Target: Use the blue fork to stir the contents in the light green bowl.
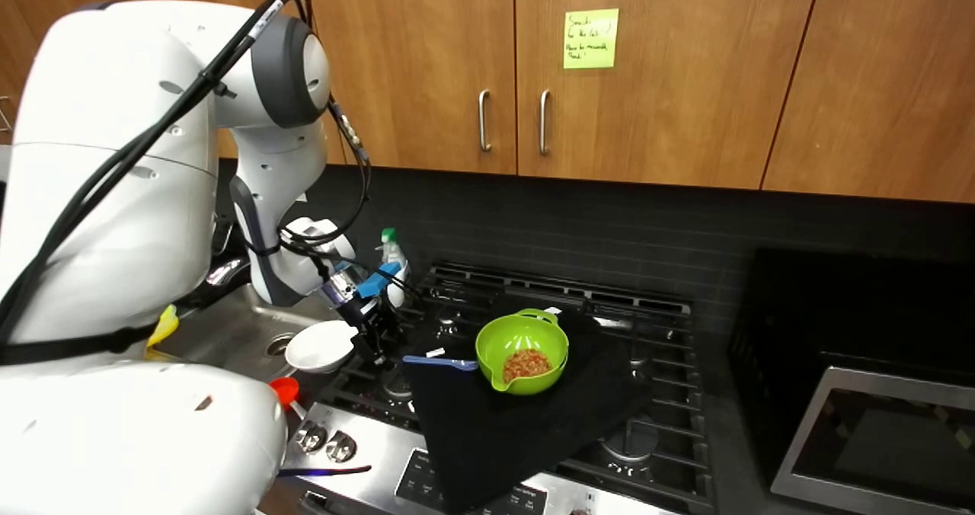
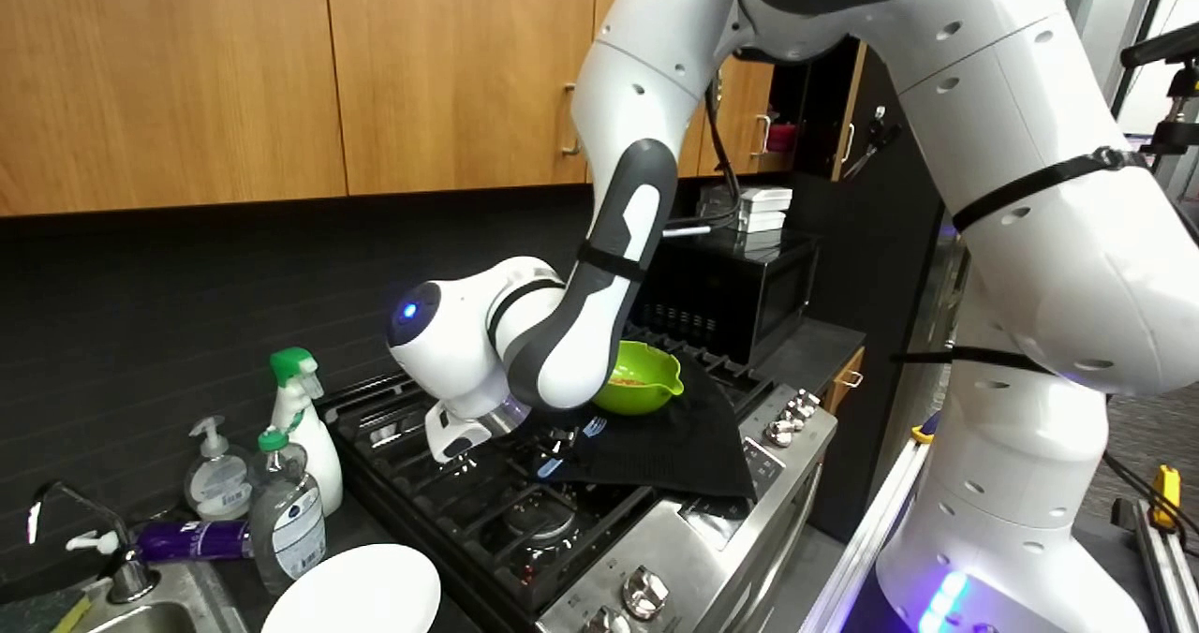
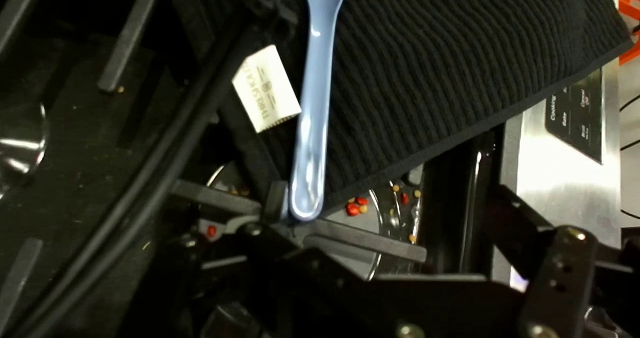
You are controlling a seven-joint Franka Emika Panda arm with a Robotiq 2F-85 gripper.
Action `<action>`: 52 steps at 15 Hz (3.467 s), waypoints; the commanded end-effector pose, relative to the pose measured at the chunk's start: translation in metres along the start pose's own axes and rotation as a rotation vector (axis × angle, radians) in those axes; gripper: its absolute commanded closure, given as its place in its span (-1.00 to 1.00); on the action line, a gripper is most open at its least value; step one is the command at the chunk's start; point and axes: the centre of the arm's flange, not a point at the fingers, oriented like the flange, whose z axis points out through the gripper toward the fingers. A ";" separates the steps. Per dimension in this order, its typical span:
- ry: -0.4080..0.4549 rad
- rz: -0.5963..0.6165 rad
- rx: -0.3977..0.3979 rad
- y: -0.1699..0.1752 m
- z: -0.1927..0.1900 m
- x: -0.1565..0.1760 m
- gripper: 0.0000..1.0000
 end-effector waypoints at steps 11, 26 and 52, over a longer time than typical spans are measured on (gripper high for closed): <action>-0.015 -0.001 -0.010 0.006 0.018 -0.006 -1.00; 0.005 0.002 -0.026 0.003 0.010 -0.001 -1.00; 0.035 0.036 -0.008 0.003 0.024 -0.021 0.40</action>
